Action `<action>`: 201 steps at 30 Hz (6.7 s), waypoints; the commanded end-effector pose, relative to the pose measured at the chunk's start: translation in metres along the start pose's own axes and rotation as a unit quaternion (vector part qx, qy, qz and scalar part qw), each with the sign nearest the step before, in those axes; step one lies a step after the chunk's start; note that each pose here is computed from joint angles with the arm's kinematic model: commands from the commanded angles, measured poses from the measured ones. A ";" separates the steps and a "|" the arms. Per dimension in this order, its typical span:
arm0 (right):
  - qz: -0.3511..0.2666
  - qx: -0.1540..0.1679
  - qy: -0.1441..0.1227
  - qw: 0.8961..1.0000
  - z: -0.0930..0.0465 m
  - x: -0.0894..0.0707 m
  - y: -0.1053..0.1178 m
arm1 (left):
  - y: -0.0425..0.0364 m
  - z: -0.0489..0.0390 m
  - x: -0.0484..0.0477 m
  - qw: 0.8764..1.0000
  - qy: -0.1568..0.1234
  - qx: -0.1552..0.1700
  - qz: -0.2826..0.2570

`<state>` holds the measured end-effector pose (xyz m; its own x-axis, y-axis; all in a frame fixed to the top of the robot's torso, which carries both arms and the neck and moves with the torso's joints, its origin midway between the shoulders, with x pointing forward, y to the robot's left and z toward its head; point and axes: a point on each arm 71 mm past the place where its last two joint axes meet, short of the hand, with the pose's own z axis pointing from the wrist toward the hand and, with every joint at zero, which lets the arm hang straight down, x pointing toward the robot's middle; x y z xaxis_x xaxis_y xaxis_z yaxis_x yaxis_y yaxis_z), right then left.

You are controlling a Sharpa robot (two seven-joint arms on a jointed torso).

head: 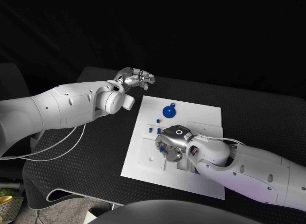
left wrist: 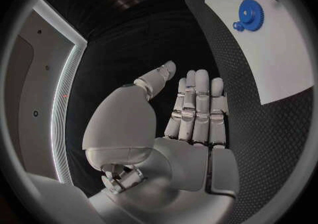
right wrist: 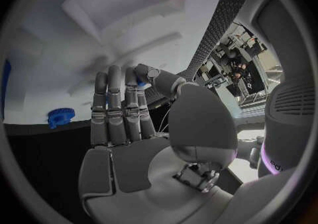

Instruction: Assemble the parts on the task board

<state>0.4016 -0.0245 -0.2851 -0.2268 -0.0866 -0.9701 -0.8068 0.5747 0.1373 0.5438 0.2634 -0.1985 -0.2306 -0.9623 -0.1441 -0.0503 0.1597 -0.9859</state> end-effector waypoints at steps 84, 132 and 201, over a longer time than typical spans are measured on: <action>0.006 0.113 0.019 0.993 -0.083 -0.045 -0.103 | 0.0000 0.0019 -0.0012 1.000 0.007 0.005 -0.004; -0.013 0.110 -0.013 0.994 -0.078 -0.039 -0.093 | 0.0007 0.0022 -0.0026 1.000 0.006 0.002 -0.003; -0.015 -0.057 0.003 0.998 0.008 -0.014 0.044 | -0.0011 0.0079 0.0082 1.000 0.012 0.004 -0.004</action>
<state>0.3758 0.0071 -0.2661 -0.2283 -0.0781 -0.9705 -0.8567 0.4897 0.1621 0.5497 0.2565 -0.2005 -0.2435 -0.9594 -0.1423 -0.0513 0.1592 -0.9859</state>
